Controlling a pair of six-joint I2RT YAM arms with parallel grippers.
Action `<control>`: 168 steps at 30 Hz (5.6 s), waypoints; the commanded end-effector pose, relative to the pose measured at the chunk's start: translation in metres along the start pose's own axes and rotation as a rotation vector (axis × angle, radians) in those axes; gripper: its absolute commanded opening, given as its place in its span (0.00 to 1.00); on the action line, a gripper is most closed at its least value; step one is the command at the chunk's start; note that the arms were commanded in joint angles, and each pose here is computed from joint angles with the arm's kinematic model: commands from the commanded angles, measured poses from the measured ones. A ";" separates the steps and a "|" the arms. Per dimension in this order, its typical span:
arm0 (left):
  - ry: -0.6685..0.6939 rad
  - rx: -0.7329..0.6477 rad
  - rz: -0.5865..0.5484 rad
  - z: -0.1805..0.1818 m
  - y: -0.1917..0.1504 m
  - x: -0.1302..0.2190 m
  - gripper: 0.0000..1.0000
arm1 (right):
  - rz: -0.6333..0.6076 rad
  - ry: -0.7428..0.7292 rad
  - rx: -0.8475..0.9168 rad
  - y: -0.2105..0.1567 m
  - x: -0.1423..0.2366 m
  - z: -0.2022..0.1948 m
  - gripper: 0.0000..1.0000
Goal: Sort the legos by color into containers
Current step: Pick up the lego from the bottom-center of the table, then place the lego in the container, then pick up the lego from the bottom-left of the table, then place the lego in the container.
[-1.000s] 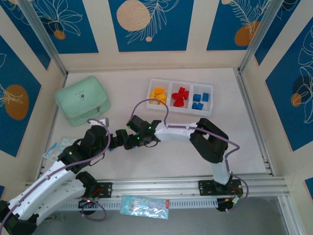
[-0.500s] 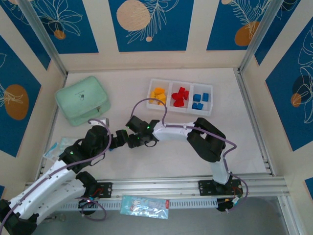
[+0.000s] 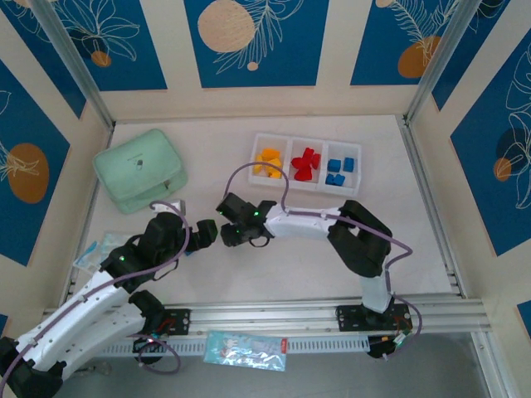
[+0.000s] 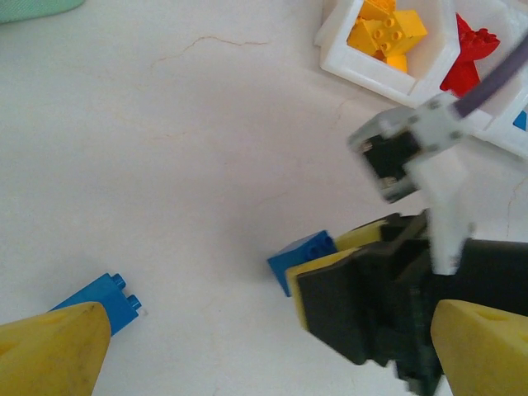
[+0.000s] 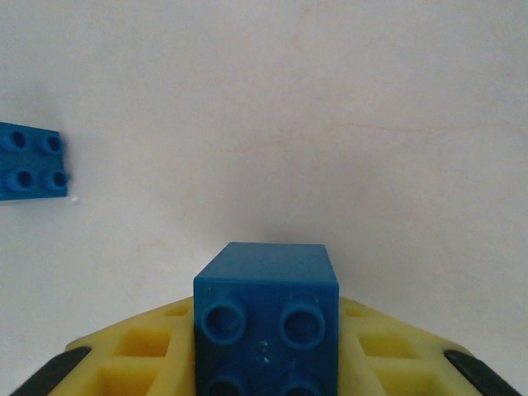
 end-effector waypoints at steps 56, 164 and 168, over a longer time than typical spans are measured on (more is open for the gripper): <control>-0.211 -0.070 0.067 -0.077 0.056 -0.059 0.99 | -0.224 -0.459 -0.565 0.090 0.130 -0.364 0.51; -0.160 0.054 -0.046 -0.024 0.040 0.025 0.99 | -0.218 -0.173 -0.175 0.028 0.104 -0.116 0.39; -0.208 0.019 -0.026 -0.038 0.046 0.005 0.99 | -0.235 -0.269 -0.297 0.025 0.129 -0.176 0.39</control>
Point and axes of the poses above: each hand's point on the last joint's axis, 136 mm out from that joint toward the fingers, its own x axis back along the fingers, its own z axis along the line the jaws close on, y = z × x, the point moved 7 cm from there along x, back along the fingers, and after that the axes turned 5 degrees about x, right-handed, at the moved point
